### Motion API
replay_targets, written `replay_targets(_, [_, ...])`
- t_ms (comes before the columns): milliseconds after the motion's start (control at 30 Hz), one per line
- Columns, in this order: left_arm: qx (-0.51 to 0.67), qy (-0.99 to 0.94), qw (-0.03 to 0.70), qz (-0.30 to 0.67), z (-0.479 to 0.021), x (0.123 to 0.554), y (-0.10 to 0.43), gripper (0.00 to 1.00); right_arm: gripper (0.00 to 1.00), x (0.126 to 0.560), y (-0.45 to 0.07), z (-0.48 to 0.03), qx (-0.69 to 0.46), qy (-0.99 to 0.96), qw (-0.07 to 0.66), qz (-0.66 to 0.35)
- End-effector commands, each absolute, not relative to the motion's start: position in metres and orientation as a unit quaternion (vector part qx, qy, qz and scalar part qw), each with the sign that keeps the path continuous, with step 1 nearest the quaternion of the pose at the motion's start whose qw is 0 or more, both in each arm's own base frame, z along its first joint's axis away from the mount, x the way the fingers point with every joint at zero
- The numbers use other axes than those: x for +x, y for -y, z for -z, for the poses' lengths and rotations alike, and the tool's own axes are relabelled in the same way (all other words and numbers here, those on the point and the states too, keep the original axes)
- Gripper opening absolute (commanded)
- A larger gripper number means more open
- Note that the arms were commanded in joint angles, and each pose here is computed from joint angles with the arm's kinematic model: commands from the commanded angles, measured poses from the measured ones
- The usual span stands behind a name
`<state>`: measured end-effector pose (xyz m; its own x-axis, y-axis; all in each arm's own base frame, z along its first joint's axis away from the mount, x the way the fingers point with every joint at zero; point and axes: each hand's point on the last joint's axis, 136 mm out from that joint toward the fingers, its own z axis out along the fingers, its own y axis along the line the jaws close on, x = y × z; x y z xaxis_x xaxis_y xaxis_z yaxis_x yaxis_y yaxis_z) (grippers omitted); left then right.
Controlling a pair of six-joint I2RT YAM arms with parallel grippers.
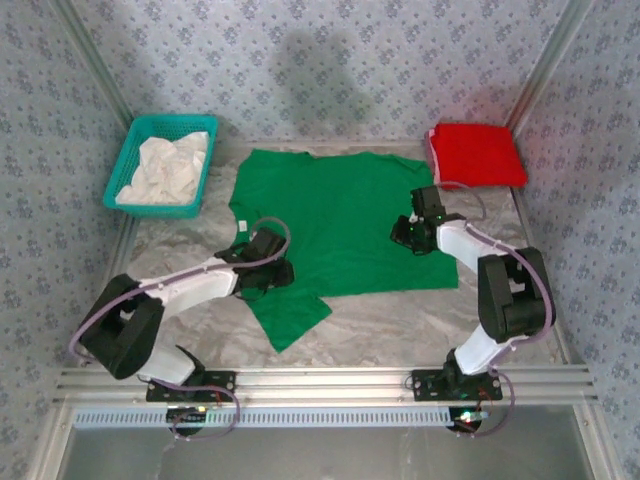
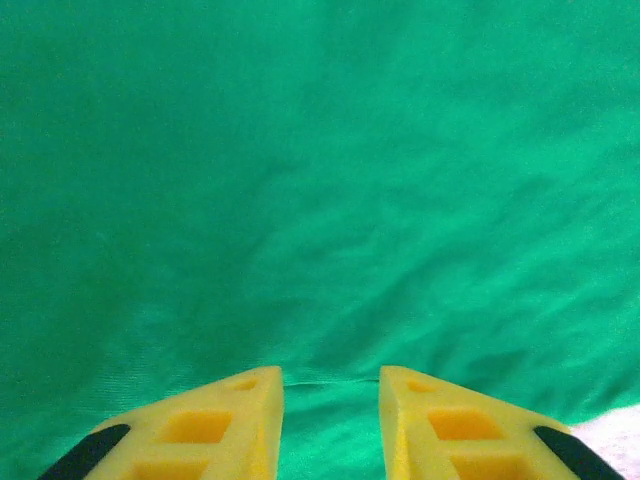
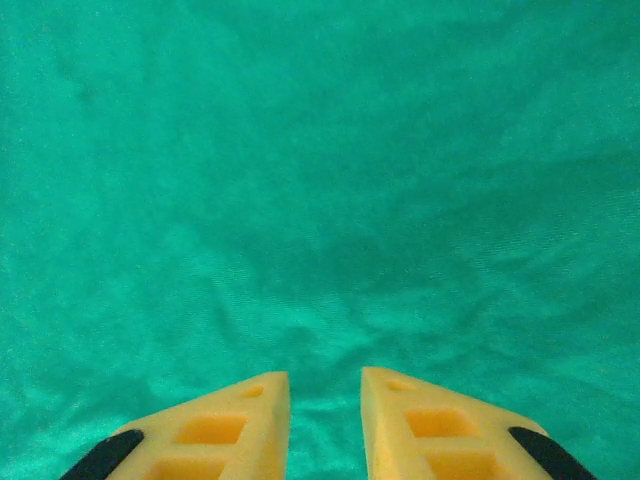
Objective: Fold and stack the t-shirts
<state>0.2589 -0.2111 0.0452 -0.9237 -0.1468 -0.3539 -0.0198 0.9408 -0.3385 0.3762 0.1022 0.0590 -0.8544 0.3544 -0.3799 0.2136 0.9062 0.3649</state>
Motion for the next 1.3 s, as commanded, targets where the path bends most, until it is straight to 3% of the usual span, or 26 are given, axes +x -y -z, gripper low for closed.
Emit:
replay_targets(0, [-0.07, -0.97, 0.165, 0.167, -0.023, 0.24, 0.202, 0.3, 0.27, 0.367, -0.109, -0.045, 0.173, -0.947, 0.203, -0.178])
replay_targets(300, [-0.137, -0.981, 0.113, 0.078, -0.009, 0.177, 0.13, 0.34, 0.27, 0.29, -0.127, 0.0, 0.221, -0.949, 0.123, -0.187])
replay_targets(533, [-0.154, -0.966, 0.187, 0.087, -0.063, 0.203, 0.097, 0.39, 0.28, 0.273, -0.141, -0.021, 0.22, -0.946, 0.132, -0.199])
replay_targets(767, [-0.065, -0.955, 0.279, 0.079, -0.134, 0.302, 0.121, 0.48, 0.39, 0.358, -0.12, -0.109, 0.132, -0.943, 0.252, -0.175])
replay_targets(867, [-0.034, -0.945, 0.3, 0.125, -0.143, 0.351, 0.158, 0.53, 0.4, 0.408, -0.099, -0.124, 0.124, -0.941, 0.271, -0.159])
replay_targets(933, [-0.024, -0.947, 0.284, 0.146, -0.135, 0.376, 0.181, 0.5, 0.39, 0.44, -0.091, -0.126, 0.129, -0.941, 0.274, -0.153])
replay_targets(1067, [-0.024, -0.944, 0.276, 0.176, -0.106, 0.402, 0.205, 0.47, 0.38, 0.486, -0.088, -0.116, 0.134, -0.942, 0.267, -0.154])
replay_targets(1267, [-0.04, -0.957, 0.238, 0.163, -0.061, 0.393, 0.201, 0.46, 0.51, 0.537, -0.087, -0.096, 0.117, -0.948, 0.275, -0.111])
